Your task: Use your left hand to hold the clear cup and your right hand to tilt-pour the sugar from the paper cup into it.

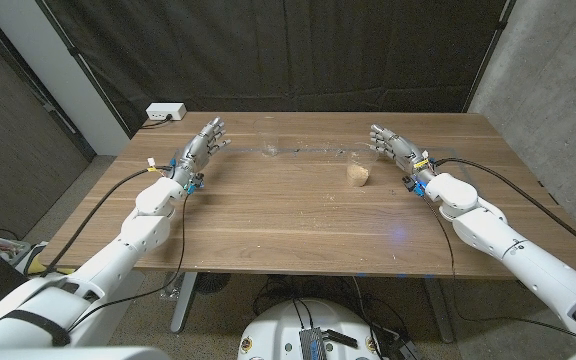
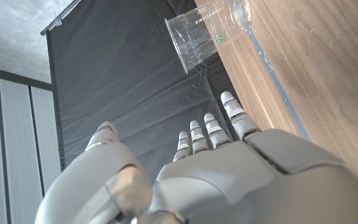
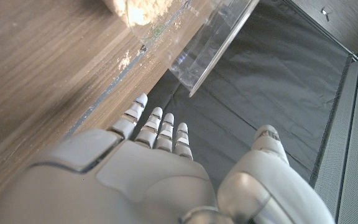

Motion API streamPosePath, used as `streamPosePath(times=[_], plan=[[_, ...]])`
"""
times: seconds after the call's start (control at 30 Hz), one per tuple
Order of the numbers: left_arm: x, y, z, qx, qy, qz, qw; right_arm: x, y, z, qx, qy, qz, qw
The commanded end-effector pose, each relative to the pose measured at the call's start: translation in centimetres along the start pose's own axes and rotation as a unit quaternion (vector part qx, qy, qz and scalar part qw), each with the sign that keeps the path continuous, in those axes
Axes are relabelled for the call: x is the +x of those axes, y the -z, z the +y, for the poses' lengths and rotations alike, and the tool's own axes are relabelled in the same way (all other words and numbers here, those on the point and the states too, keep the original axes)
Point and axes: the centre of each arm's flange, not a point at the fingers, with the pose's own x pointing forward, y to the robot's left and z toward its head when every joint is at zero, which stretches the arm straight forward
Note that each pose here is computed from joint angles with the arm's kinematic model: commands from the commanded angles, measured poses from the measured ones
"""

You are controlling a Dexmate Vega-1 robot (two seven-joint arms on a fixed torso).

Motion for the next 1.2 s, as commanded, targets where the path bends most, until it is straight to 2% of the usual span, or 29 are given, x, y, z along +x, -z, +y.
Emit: streamPosePath(times=[0.03, 0.2, 0.43, 0.83, 1.2], plan=[[1.1, -0.6, 0.5, 0.043, 0.015, -0.005, 0.999, -0.7, -0.4, -1.4, -0.059, -0.019, -0.002, 0.9981], [1.2, -0.8, 0.3, 0.049, 0.019, -0.007, 0.999, -1.1, -0.5, -1.9, -0.100, -0.028, -0.006, 0.9946], [1.1, -1.1, 0.2, 0.056, 0.020, -0.006, 0.998, -2.6, 0.0, -2.8, -0.143, -0.045, 0.012, 0.9886], [1.3, -1.4, -0.8, 0.060, 0.023, -0.006, 0.998, -6.9, 1.5, -5.4, -0.168, -0.007, 0.026, 0.9854], [1.4, -2.0, -1.8, 0.066, 0.020, -0.010, 0.998, -8.7, 2.1, -7.4, -0.205, 0.003, 0.038, 0.9780]])
